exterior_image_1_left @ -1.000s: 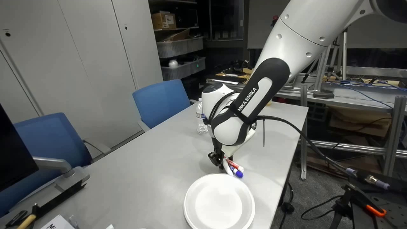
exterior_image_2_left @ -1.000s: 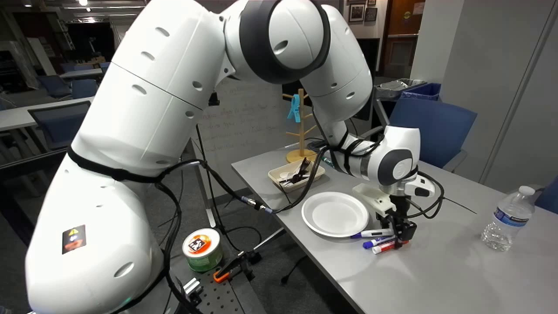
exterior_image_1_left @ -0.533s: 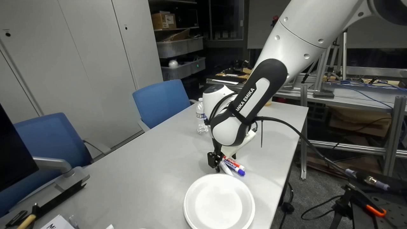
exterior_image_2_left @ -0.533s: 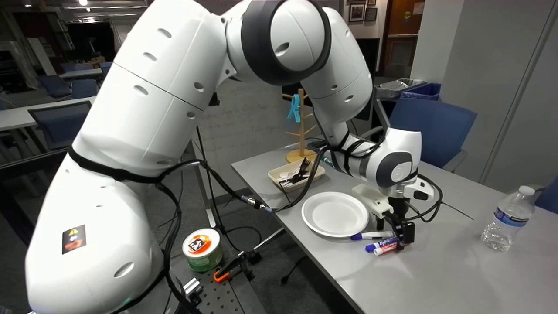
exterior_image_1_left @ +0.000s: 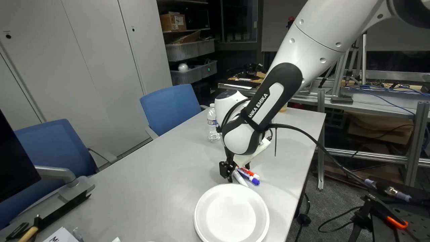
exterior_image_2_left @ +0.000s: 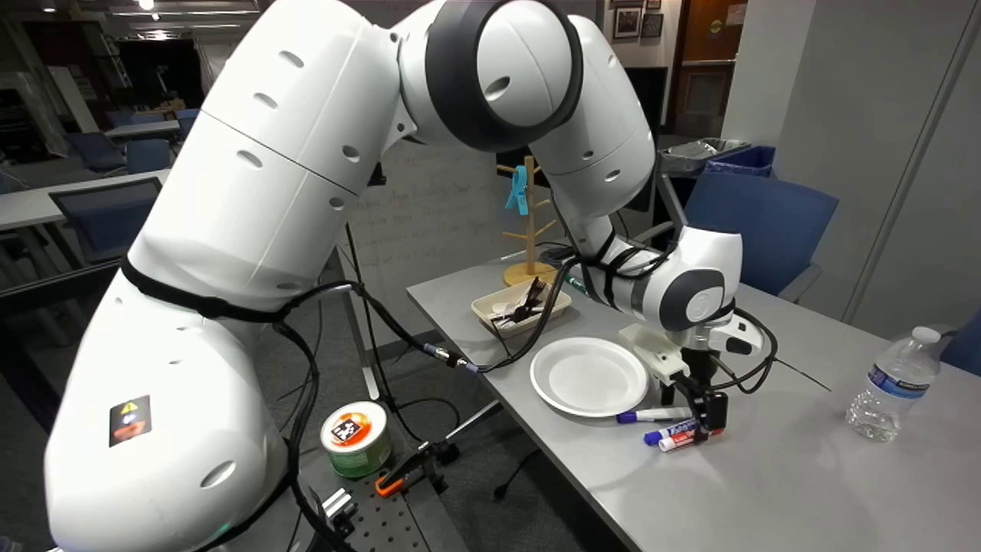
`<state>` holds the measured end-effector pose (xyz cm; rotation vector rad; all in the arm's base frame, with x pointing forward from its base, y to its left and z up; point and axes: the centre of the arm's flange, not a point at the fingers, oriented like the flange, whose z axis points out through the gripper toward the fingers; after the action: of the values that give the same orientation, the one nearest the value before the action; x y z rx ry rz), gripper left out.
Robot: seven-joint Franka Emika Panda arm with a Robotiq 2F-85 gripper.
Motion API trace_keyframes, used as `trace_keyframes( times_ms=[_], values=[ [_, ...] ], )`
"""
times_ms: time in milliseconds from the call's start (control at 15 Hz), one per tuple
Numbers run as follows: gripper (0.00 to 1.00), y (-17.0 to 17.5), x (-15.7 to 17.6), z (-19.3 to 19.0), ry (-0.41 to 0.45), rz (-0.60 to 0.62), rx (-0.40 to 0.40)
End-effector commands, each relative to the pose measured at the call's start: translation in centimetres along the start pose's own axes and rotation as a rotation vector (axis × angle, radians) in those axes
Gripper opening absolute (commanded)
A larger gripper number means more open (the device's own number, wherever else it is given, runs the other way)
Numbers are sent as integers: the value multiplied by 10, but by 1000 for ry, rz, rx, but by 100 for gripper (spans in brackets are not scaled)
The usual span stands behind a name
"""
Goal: Move the markers from the plate to the table
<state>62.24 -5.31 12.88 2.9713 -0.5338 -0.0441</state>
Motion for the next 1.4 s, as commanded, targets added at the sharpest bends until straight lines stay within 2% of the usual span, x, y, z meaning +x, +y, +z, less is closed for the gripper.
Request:
trace_keyframes(
  times_ms=[0, 333, 733, 1333],
  values=[
    [100, -3, 6, -6, -7, 20, 14],
    [100, 0, 1, -33, 25, 16, 18],
    [100, 5, -15, -95, 80, 13, 36],
    [100, 26, -101, -187, 86, -39, 62]
  ],
)
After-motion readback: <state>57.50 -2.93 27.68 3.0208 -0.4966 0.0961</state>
